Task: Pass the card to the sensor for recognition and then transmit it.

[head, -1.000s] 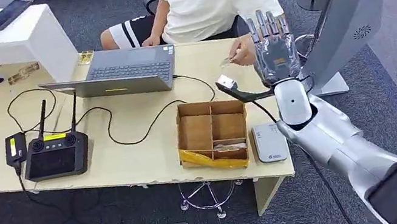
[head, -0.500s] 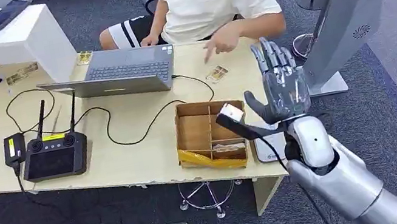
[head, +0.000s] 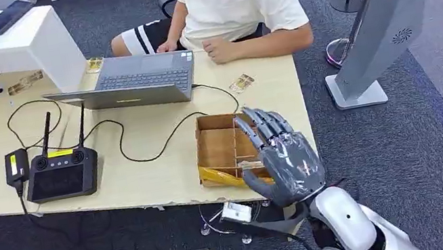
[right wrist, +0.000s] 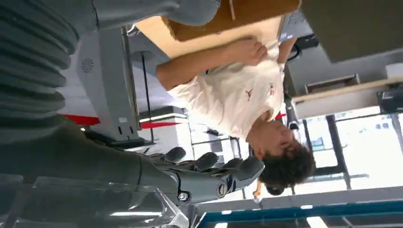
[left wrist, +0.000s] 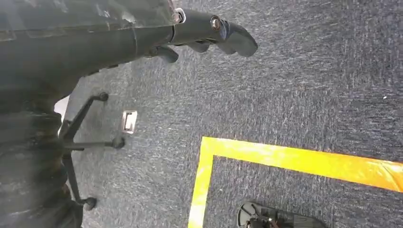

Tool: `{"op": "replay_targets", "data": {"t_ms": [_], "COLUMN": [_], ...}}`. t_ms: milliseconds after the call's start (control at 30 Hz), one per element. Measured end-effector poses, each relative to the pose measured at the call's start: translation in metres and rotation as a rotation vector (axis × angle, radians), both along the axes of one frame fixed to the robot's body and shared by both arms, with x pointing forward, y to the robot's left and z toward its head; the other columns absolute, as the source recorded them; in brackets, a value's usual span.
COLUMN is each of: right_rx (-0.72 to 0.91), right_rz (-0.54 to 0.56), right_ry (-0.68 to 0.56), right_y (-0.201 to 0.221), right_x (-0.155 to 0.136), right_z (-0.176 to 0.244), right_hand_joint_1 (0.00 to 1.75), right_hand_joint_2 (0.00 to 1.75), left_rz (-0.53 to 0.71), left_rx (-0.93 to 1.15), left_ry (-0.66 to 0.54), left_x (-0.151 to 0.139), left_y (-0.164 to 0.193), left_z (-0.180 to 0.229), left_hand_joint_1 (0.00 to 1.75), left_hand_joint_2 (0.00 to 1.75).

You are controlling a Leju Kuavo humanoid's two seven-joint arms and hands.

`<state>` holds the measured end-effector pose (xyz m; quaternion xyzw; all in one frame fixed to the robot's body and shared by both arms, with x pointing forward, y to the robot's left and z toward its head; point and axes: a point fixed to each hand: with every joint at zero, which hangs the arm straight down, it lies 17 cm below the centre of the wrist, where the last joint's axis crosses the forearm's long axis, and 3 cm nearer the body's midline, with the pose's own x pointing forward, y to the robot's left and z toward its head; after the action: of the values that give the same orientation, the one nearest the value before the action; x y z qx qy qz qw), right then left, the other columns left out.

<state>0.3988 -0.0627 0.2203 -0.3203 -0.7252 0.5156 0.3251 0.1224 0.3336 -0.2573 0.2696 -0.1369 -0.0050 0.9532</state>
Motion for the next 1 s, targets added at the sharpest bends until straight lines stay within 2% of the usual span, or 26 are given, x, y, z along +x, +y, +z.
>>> {"op": "replay_targets", "data": {"t_ms": [300, 667, 833, 1000], "right_rx": [-0.054, -0.141, -0.185, -0.154], "right_rz": [0.006, -0.171, -0.221, -0.281], "right_ry": [0.047, 0.184, 0.236, 0.276], "right_y": [0.009, -0.013, -0.025, -0.039], "right_x": [-0.004, 0.048, 0.061, 0.071], "right_z": [-0.029, -0.126, -0.153, -0.165], "right_hand_joint_1": [0.0, 0.0, 0.0, 0.0], "right_hand_joint_2": [1.75, 1.75, 1.75, 1.75], "left_rz": [-0.021, -0.052, -0.054, -0.059], "left_rx": [0.005, 0.011, 0.01, 0.012], "left_ry": [-0.004, 0.005, 0.003, 0.002], "left_x": [0.003, 0.016, 0.017, 0.018], "left_y": [-0.001, -0.004, -0.005, -0.005], "left_z": [0.001, 0.003, 0.003, 0.004], "left_hand_joint_1": [0.0, 0.0, 0.0, 0.0], "left_hand_joint_2": [1.75, 1.75, 1.75, 1.75]}}
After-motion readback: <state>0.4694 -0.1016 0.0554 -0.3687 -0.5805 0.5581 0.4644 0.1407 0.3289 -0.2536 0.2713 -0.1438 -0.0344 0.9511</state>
